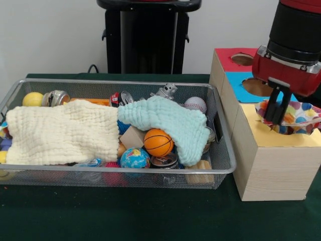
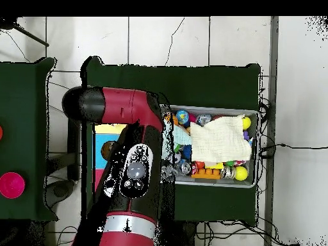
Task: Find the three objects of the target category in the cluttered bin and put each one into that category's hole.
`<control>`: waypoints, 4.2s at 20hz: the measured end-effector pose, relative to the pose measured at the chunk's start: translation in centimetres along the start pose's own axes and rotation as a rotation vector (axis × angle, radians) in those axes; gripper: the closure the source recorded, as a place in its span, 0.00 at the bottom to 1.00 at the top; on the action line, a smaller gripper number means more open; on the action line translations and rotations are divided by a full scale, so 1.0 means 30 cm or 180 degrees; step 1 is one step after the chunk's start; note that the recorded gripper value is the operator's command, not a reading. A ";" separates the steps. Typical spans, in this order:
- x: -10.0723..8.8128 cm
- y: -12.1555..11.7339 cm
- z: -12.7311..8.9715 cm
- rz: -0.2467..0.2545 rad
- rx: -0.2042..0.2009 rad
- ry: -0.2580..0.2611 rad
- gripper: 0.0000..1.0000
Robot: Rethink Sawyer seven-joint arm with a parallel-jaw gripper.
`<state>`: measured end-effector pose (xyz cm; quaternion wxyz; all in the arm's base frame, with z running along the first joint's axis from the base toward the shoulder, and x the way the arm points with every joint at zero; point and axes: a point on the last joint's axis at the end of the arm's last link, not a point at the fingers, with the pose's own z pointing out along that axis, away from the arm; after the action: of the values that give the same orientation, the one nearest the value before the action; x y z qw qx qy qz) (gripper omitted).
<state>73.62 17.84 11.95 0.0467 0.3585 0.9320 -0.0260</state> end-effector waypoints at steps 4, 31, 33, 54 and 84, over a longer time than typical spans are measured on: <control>0.011 -0.007 0.010 0.0001 0.0016 0.0027 1.00; 0.320 0.110 0.079 -0.0377 -0.0011 0.0040 1.00; 0.312 0.108 0.080 -0.0369 -0.0018 0.0032 1.00; -0.248 -0.190 0.033 0.0239 -0.0095 0.0032 1.00; 0.118 -0.089 -0.193 -0.0142 -0.0013 0.0299 1.00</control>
<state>68.82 18.68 17.38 0.0030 0.3383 0.9410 -0.0082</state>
